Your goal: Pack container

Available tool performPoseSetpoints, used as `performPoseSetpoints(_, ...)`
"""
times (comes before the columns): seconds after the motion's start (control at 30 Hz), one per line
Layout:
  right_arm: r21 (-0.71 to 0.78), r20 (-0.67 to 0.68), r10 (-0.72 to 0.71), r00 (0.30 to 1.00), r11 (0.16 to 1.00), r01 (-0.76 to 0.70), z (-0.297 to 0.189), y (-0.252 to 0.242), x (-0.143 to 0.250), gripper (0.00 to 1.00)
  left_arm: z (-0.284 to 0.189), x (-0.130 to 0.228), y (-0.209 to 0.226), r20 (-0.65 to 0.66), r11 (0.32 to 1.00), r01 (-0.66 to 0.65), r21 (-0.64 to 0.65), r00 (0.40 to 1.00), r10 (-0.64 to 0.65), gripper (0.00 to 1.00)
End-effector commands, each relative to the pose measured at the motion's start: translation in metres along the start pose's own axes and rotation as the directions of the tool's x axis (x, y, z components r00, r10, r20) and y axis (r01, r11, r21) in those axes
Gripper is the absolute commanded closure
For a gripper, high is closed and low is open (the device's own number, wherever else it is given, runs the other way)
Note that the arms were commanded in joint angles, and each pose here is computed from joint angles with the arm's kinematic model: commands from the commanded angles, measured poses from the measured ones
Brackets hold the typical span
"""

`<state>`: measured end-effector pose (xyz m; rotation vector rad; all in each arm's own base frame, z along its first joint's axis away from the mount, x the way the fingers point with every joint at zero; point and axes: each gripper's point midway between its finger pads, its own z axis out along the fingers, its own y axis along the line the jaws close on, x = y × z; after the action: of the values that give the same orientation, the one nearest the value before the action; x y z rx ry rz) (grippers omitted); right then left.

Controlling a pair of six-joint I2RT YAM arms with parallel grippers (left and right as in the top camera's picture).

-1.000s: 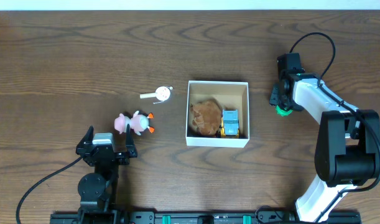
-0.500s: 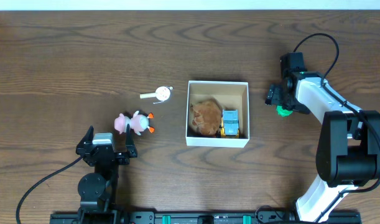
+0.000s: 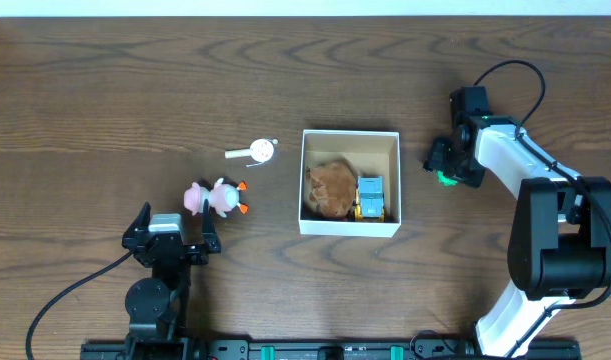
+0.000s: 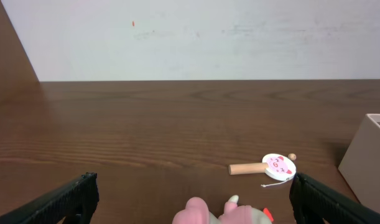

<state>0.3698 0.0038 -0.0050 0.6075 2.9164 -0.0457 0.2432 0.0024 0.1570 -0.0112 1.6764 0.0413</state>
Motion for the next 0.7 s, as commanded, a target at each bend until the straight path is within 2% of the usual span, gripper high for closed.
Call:
performPoseSetpoints(0.0,0.039,-0.075,0.002,0.997,0.999,0.001,0.017,-0.008,0.021,0.38,0.003,0.02,0.0,-0.048,1.0,-0.01,0.0,0.999,0.01,0.02)
performPoseSetpoints(0.27,0.051,0.0,-0.015,1.0,0.999,0.015,-0.01,-0.006,-0.007,0.41,0.003,0.02,0.0,-0.048,1.0,-0.01,0.001,0.999,0.01,0.02)
performPoseSetpoints(0.47,0.007,0.098,-0.088,0.991,0.996,0.088,-0.049,0.015,-0.039,0.41,0.003,0.02,0.0,-0.048,1.0,-0.01,0.001,0.999,0.01,0.02)
performPoseSetpoints(0.67,-0.012,0.162,-0.163,0.973,0.986,0.167,-0.079,0.046,-0.046,0.39,0.003,0.02,0.0,-0.048,1.0,-0.01,0.001,0.999,0.01,0.02)
